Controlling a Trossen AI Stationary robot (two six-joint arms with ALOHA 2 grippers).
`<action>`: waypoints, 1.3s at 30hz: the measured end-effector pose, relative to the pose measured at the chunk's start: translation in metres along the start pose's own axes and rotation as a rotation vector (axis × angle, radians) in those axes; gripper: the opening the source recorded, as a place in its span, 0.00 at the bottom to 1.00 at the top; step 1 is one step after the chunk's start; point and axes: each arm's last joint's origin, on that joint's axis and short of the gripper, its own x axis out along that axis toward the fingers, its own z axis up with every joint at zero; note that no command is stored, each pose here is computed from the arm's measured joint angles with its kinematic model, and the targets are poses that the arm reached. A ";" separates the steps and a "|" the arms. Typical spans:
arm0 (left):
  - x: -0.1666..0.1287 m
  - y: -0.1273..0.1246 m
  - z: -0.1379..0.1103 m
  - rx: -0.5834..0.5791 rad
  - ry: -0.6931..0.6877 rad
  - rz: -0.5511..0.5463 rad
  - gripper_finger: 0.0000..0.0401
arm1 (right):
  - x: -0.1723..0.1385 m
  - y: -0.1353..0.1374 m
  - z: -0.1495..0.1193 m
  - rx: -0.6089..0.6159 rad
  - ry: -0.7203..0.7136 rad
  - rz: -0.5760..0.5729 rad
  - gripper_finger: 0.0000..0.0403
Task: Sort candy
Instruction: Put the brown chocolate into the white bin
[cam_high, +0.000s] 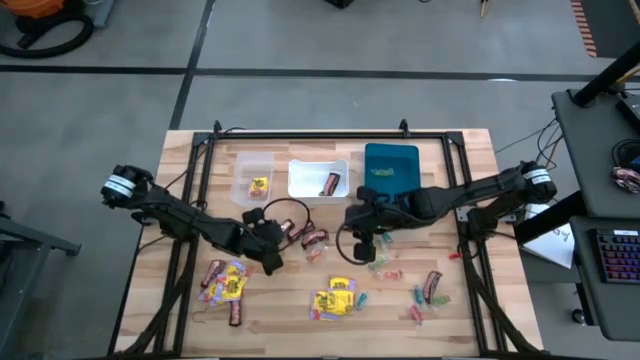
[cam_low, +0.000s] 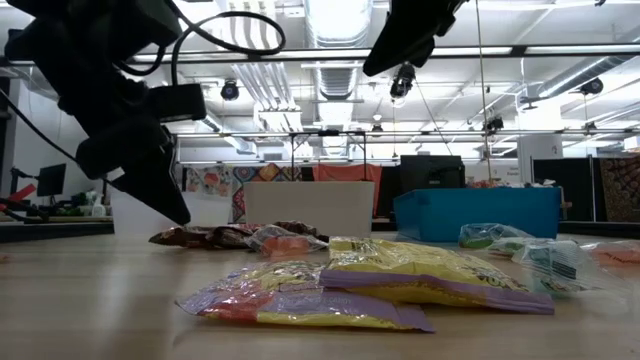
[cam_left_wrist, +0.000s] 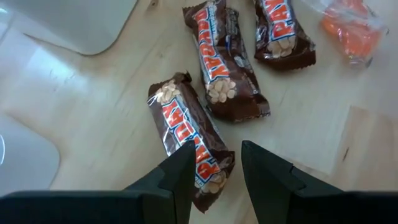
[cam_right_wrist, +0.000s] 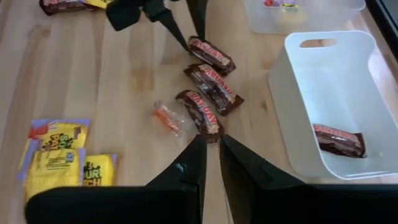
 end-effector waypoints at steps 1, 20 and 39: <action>0.001 0.001 -0.001 -0.006 -0.003 0.006 0.29 | 0.000 0.001 -0.001 -0.003 0.001 0.003 0.10; 0.007 0.003 -0.010 -0.078 -0.032 -0.012 0.28 | 0.000 0.013 -0.008 -0.007 0.032 0.022 0.10; 0.033 -0.007 -0.026 -0.003 0.002 0.061 0.15 | -0.002 0.023 -0.011 -0.003 0.039 0.046 0.10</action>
